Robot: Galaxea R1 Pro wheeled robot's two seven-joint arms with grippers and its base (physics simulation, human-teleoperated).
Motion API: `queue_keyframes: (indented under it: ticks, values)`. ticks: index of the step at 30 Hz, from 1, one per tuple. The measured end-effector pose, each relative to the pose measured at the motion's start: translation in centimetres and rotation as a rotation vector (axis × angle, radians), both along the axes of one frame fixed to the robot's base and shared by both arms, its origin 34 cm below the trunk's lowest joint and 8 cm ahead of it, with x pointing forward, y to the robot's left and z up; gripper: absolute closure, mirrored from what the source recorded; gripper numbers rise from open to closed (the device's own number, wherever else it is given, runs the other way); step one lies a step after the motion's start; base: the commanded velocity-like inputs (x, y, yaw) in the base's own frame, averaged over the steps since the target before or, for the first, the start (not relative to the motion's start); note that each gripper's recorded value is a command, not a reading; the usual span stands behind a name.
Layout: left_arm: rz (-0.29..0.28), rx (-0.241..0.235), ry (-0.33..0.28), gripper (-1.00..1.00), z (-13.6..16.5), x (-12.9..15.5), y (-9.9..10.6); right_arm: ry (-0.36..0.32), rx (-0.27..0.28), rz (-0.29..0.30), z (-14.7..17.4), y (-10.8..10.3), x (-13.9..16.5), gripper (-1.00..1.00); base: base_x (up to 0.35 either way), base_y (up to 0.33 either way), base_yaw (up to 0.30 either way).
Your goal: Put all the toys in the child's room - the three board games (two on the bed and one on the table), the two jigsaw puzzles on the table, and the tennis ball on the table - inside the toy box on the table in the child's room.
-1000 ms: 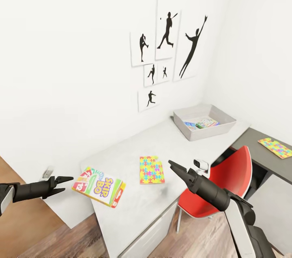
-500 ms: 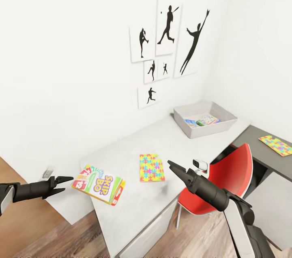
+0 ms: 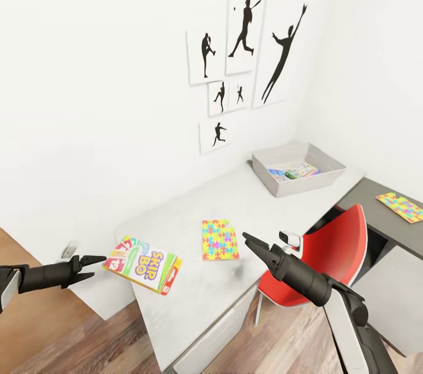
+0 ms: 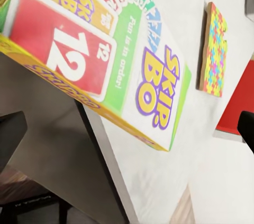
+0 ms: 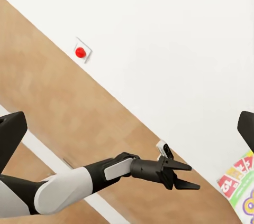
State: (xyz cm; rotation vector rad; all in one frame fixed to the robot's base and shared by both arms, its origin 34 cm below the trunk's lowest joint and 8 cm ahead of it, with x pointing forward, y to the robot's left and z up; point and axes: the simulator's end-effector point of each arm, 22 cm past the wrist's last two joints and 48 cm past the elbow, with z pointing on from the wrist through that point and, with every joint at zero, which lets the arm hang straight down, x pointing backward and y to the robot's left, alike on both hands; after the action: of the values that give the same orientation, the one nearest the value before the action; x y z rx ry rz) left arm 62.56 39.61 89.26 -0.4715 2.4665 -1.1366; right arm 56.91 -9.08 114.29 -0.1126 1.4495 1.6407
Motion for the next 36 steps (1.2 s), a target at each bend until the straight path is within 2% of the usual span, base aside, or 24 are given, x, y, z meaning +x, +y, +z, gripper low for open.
queue_keyframes:
  ticks: [36]
  values:
    - [-0.006,-0.010,0.036,-1.00,-2.7,-0.5,-0.2,0.058,0.003,-0.002,-2.7,0.1,0.8,-1.00,0.000,0.002,0.000]
